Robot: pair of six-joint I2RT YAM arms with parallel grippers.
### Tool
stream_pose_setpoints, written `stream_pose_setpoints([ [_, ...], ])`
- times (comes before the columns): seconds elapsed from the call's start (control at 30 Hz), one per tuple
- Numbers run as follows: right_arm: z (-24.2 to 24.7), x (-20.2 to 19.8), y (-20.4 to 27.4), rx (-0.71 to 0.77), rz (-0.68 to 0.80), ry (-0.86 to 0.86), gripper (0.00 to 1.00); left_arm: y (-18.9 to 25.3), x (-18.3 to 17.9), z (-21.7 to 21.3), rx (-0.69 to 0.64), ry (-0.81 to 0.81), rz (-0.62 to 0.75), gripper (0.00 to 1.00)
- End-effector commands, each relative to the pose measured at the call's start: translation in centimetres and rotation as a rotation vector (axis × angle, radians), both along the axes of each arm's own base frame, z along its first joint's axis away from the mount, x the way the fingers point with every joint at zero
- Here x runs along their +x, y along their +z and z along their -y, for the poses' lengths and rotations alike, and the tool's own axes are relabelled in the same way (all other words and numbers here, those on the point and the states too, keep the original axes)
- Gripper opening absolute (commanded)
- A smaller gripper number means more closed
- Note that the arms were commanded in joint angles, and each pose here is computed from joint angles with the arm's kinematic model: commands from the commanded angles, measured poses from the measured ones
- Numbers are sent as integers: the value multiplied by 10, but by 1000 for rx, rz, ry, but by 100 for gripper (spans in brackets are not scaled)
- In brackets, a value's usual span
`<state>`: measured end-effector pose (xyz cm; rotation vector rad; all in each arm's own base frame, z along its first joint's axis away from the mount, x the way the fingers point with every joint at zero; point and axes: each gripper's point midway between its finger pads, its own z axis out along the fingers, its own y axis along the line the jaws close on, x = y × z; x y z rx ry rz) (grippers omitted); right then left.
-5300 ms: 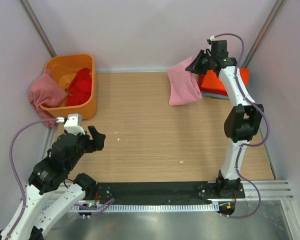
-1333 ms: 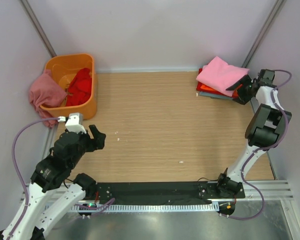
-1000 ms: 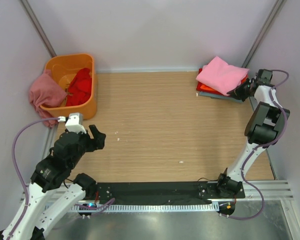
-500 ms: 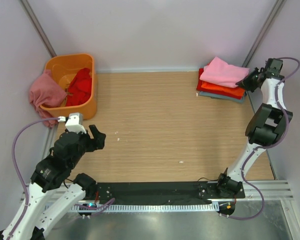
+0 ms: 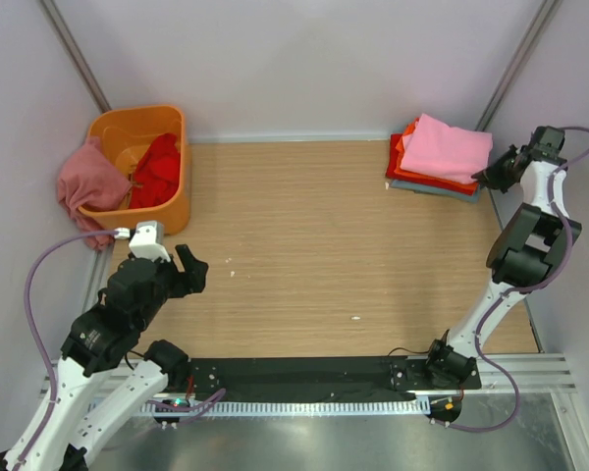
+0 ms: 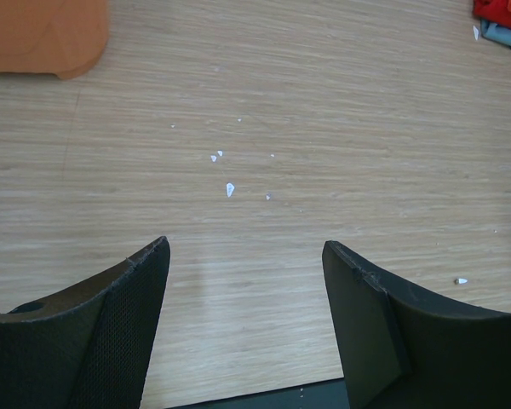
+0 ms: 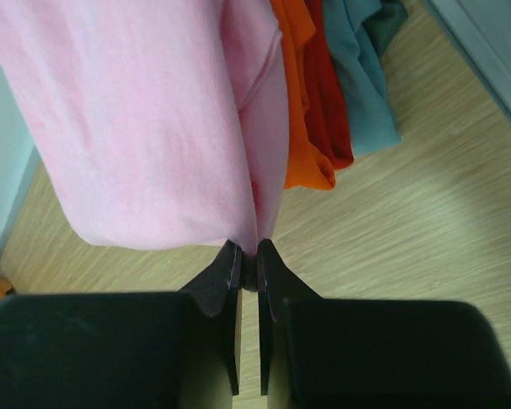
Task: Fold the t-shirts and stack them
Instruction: Neatly place the folded tshirt to the corner, then reset both grippers
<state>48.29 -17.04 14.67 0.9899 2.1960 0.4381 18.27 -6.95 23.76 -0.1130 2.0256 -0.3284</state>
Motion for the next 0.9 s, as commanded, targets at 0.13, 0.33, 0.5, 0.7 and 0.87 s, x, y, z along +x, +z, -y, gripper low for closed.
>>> stream_pose_setpoints([
  [0.13, -7, -6, -10, 13, -4, 24, 42, 4, 7, 4, -2, -7, 19, 74],
  [0.33, -11, -20, -3, -17, -29, 11, 60, 6, 7, 3, -6, 1, 28, 74],
  [0.5, -11, -48, -6, -64, -90, -25, 70, 5, 7, 3, -6, -4, 26, 74],
  [0.7, -2, -79, 6, -173, -130, -88, 78, 6, 7, 4, -7, -7, 28, 74],
  [0.87, -2, -102, 42, -248, -96, -120, 81, 5, 7, 5, -7, -12, 26, 74],
])
